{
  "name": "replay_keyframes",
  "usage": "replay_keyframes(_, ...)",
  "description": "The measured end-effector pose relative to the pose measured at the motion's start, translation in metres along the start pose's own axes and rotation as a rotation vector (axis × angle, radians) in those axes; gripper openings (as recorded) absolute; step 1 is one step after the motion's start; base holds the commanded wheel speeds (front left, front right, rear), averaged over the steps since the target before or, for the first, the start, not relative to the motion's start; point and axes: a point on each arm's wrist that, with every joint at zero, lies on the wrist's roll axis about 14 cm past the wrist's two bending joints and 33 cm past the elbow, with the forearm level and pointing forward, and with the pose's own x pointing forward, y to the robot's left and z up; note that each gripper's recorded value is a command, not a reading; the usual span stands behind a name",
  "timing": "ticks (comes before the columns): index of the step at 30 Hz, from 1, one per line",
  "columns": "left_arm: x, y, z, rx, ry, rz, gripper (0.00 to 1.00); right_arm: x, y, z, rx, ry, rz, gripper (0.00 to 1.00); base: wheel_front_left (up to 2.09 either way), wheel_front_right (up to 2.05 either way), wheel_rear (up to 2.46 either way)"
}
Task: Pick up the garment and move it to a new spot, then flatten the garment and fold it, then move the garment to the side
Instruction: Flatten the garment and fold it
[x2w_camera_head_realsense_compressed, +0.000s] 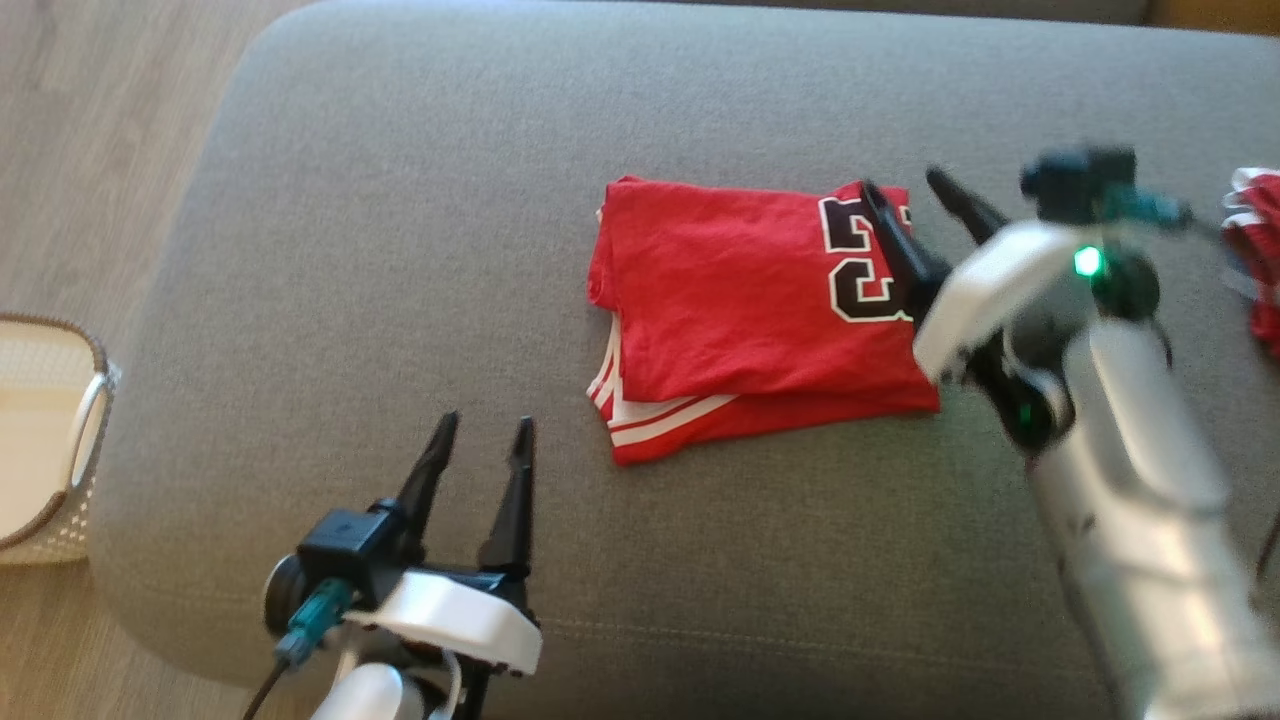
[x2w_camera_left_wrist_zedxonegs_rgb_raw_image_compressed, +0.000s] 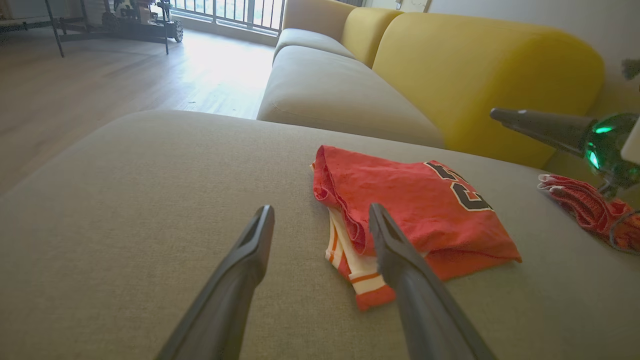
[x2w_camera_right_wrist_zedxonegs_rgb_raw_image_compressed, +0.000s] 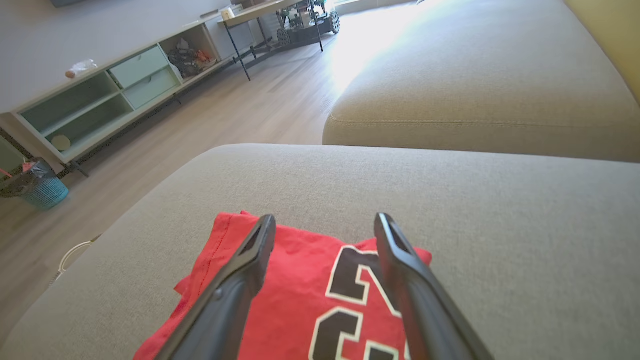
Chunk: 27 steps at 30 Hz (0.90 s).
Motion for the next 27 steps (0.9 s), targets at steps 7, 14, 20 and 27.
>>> replay_keyframes(7, -0.010, 0.018, 0.015, -0.027, -0.050, 0.089, 1.00, -0.058, -0.028, -0.020, -0.058, -0.120, -0.112, 1.00, 0.00, 0.00, 0.00)
replay_keyframes(14, -0.018, 0.019, 0.016, -0.002, -0.061, 0.095, 1.00, -0.124, -0.054, -0.039, -0.143, -0.204, -0.240, 1.00, 0.00, 0.00, 0.00)
replay_keyframes(20, -0.016, 0.012, 0.046, 0.040, -0.166, 0.075, 1.00, -0.165, -0.057, -0.034, -0.158, -0.270, -0.288, 1.00, 0.00, 0.00, 0.00)
replay_keyframes(27, -0.032, 0.005, 0.046, 0.132, -0.180, 0.037, 1.00, -0.208, -0.050, -0.036, -0.147, -0.314, -0.322, 1.00, 0.00, 0.00, 0.00)
